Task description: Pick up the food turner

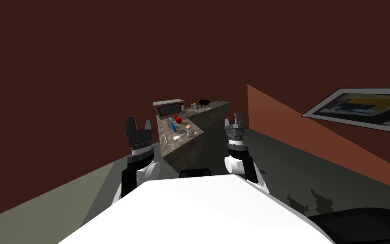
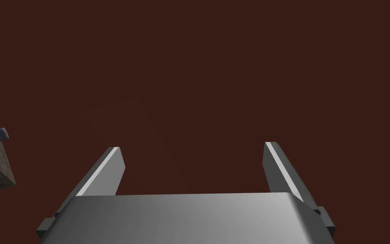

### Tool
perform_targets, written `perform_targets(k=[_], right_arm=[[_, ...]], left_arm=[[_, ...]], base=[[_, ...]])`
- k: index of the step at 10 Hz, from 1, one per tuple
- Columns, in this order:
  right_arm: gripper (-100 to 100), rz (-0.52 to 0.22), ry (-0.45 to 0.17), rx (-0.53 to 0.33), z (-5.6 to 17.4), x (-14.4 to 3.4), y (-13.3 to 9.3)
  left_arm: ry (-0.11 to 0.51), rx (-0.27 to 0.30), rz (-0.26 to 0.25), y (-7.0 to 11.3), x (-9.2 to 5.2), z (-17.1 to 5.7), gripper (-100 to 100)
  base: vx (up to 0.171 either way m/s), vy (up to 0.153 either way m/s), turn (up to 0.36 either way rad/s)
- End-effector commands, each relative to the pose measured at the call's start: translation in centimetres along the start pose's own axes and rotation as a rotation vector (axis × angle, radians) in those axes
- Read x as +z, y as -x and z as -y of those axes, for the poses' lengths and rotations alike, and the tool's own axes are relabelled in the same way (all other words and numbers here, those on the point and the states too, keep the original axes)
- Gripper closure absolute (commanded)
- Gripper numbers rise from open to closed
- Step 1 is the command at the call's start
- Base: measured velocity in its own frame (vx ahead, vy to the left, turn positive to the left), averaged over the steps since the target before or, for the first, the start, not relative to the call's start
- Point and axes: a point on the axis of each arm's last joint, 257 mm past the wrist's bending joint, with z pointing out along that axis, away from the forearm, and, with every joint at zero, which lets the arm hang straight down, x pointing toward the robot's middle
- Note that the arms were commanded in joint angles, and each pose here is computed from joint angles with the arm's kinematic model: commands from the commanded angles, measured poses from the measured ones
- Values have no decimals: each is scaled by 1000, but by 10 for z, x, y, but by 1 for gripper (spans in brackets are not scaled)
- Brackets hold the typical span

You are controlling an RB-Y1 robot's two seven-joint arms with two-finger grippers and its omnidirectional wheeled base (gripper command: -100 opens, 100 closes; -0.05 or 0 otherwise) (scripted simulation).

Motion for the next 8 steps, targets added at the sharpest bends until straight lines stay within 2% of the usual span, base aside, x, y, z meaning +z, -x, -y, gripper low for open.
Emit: perform_targets(k=[1,5,6,8], right_arm=[[0,0,0,0,0,0,0],[0,0,0,0,0,0,0],[0,0,0,0,0,0,0],[0,0,0,0,0,0,0]], left_arm=[[16,-7,-53,-12,4,-9,-100],[82,-49,-155,-39,15,-40,-100],[88,-49,-156,-39,14,-41,-100],[134,-82,-205,-54,21,-62,-100]], base=[[-33,-2,-58],[-69,-7,-64],[-54,-10,-30],[-49,-2,-67]])
